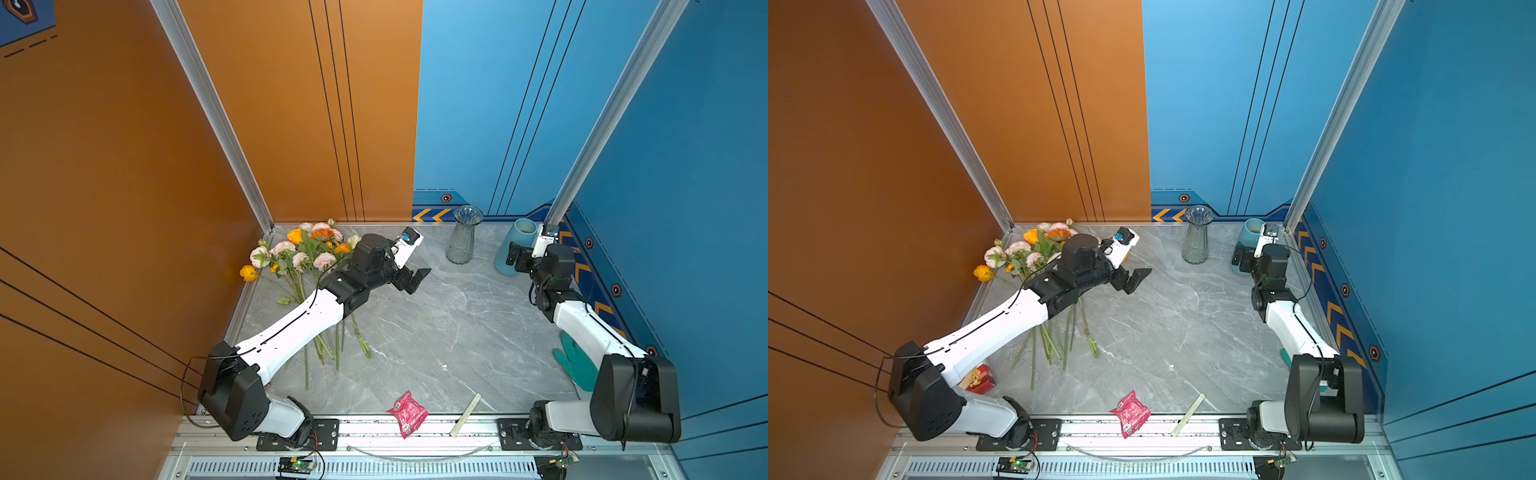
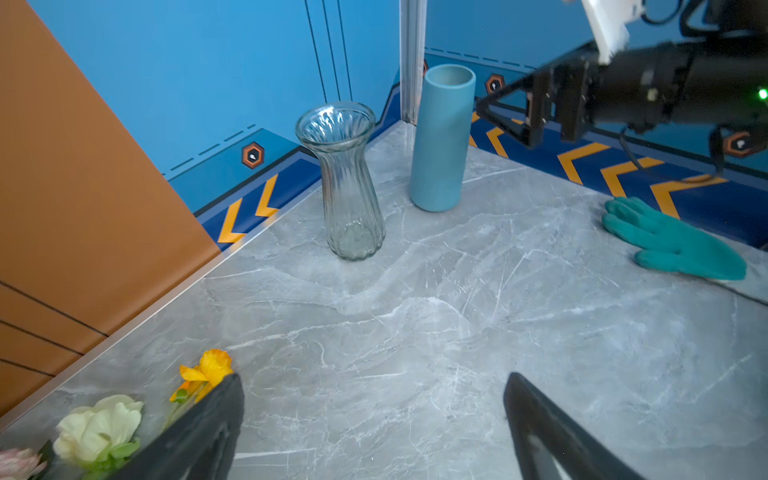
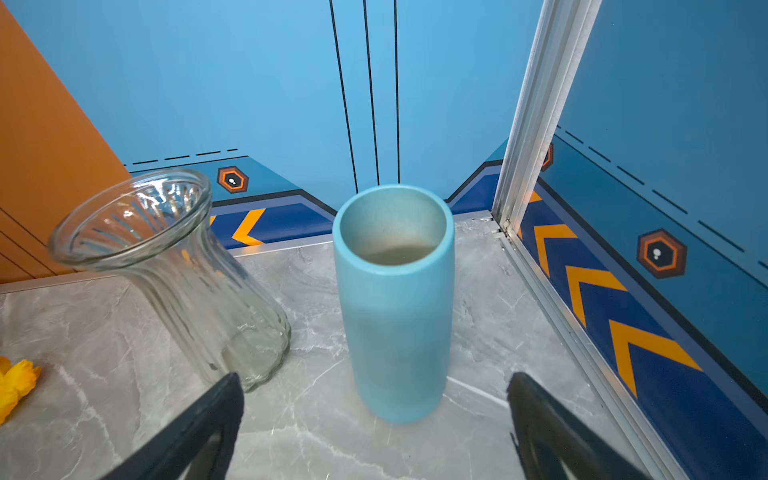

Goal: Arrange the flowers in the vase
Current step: 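Reach the right gripper to the light-blue cylindrical vase and grasp its rim, then carry the blue vase toward the flower pile and set it upright, releasing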

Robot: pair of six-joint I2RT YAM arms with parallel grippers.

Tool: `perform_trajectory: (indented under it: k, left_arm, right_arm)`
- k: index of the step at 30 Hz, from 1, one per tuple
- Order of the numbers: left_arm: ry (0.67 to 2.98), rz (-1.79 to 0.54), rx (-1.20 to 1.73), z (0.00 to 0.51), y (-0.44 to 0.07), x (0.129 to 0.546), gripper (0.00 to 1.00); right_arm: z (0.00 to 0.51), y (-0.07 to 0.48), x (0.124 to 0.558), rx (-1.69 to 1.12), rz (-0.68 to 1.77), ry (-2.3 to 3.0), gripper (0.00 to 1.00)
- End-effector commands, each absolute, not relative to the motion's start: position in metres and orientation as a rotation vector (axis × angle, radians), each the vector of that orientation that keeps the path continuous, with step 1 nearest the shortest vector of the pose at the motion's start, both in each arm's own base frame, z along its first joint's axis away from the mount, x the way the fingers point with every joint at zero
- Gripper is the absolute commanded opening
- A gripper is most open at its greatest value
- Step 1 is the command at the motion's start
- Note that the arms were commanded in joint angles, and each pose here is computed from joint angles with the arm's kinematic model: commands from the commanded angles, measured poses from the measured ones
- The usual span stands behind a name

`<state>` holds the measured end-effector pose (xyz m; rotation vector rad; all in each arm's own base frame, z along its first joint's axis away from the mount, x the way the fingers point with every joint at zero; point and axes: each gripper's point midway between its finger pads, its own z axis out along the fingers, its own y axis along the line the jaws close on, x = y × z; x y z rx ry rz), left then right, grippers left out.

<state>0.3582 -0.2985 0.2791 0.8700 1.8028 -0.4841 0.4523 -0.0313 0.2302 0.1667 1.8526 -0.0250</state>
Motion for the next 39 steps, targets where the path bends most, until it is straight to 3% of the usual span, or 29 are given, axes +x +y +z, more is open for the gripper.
perform_trajectory:
  k: [1,11,20,33,36,39]
  left_arm:
    - [1.777,-0.53,0.932,0.268,-0.309,0.353,0.98]
    - [1.757,-0.576,0.857,0.273,-0.306,0.35,0.98]
    - [1.775,-0.569,0.853,0.266,-0.305,0.353,0.98]
    - [1.793,-0.558,0.845,0.259,-0.303,0.356,0.98]
    - [1.798,-0.553,0.846,0.257,-0.303,0.356,0.98]
    - [1.792,-0.557,0.847,0.259,-0.303,0.354,0.98]
  right_arm:
    - [0.228,-0.038,0.472,0.141,-0.063,1.869,1.0]
    - [0.214,-0.054,0.525,0.154,-0.024,1.917,1.0]
    - [0.192,-0.056,0.547,0.16,-0.023,1.973,0.99]
    - [0.193,-0.047,0.55,0.125,0.027,1.978,0.66]
    - [0.205,-0.042,0.546,0.096,0.023,1.939,0.54]
    - [0.227,-0.037,0.537,0.071,0.017,1.878,0.48]
